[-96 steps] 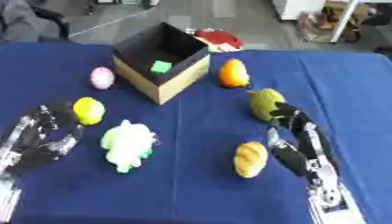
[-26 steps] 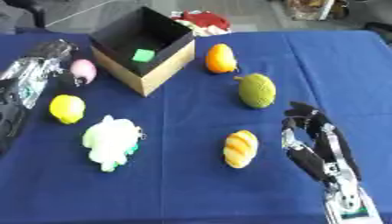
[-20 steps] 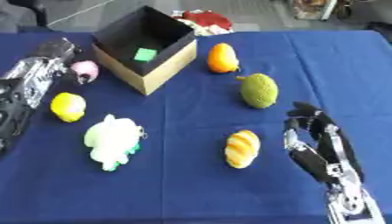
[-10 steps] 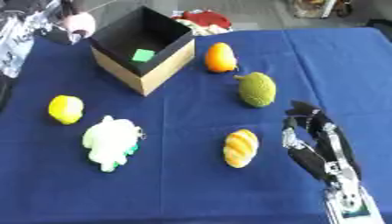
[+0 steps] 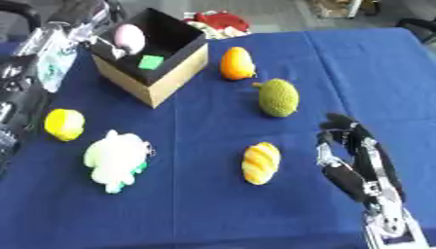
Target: Pick up objects on the table and place them in the box.
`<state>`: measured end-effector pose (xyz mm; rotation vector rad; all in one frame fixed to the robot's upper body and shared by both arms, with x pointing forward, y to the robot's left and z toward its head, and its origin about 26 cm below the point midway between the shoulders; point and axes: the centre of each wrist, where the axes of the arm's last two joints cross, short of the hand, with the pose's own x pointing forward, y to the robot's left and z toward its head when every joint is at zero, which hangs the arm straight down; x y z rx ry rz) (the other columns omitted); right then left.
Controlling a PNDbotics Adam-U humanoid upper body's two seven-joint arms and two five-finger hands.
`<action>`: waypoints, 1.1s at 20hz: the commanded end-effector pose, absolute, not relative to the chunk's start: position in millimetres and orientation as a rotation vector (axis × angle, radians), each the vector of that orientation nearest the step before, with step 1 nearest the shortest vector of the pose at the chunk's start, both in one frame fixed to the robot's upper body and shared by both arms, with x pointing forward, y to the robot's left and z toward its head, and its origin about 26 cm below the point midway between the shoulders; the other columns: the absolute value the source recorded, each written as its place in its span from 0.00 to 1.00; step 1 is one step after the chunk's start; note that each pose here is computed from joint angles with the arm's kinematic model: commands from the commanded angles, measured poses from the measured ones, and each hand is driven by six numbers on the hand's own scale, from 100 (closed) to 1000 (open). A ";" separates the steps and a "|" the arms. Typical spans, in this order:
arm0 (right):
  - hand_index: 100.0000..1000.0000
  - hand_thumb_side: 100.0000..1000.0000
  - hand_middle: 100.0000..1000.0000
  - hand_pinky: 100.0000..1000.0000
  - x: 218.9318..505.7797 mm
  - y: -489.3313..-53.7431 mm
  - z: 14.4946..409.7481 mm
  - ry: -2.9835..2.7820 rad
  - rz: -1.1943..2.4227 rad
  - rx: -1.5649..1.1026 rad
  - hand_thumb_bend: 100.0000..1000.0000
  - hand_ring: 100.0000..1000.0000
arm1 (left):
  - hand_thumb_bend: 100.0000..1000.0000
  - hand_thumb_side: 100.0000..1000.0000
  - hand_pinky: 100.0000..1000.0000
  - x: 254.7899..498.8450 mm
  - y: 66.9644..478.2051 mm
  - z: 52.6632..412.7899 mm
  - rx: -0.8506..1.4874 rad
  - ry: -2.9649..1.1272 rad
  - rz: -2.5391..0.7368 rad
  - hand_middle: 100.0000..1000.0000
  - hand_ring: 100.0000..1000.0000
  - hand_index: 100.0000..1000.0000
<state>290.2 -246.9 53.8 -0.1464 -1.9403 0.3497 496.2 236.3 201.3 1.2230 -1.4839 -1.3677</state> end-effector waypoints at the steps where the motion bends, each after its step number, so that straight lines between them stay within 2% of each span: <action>1: 0.80 0.11 0.63 0.81 292.1 -247.6 62.4 -1.969 0.365 -0.147 0.00 0.63 | 0.66 0.28 0.75 496.8 236.8 217.4 1.279 -1.521 -1.361 0.65 0.66 0.85; 2: 0.80 0.12 0.63 0.81 292.0 -248.0 62.4 -1.969 0.363 -0.149 0.00 0.63 | 0.70 0.34 0.76 496.1 238.9 220.5 1.286 -1.534 -1.350 0.67 0.67 0.86; 3: 0.80 0.12 0.63 0.81 292.0 -248.2 62.5 -1.969 0.362 -0.151 0.00 0.63 | 0.70 0.34 0.76 494.9 241.8 224.6 1.291 -1.550 -1.336 0.67 0.67 0.86; 5: 0.80 0.12 0.63 0.81 291.9 -249.0 62.6 -1.969 0.360 -0.156 0.00 0.63 | 0.67 0.32 0.76 490.3 250.8 238.5 1.294 -1.599 -1.301 0.66 0.66 0.85; 6: 0.80 0.12 0.63 0.81 291.7 -249.7 62.3 -1.968 0.359 -0.160 0.00 0.63 | 0.62 0.26 0.75 486.8 256.2 246.8 1.291 -1.625 -1.288 0.63 0.64 0.82; 7: 0.80 0.12 0.63 0.81 291.3 -250.7 61.8 -1.965 0.359 -0.165 0.00 0.63 | 0.61 0.26 0.75 482.2 262.4 254.8 1.281 -1.649 -1.287 0.63 0.64 0.81; 8: 0.80 0.12 0.63 0.81 290.9 -251.5 61.2 -1.962 0.360 -0.169 0.00 0.63 | 0.54 0.19 0.75 477.5 268.0 261.1 1.281 -1.653 -1.299 0.61 0.63 0.79; 13: 0.80 0.11 0.63 0.81 289.5 -256.4 59.7 -1.953 0.363 -0.194 0.00 0.63 | 0.54 0.18 0.75 440.5 307.3 277.2 1.089 -1.647 -1.507 0.61 0.63 0.79; 16: 0.80 0.12 0.63 0.81 288.5 -258.9 58.3 -1.945 0.367 -0.205 0.00 0.63 | 0.52 0.15 0.75 417.3 322.8 272.3 0.992 -1.547 -1.649 0.62 0.63 0.79; 22: 0.80 0.12 0.63 0.81 288.4 -259.0 58.2 -1.945 0.372 -0.207 0.00 0.63 | 0.52 0.14 0.75 385.4 335.3 231.8 0.774 -1.285 -1.861 0.64 0.65 0.80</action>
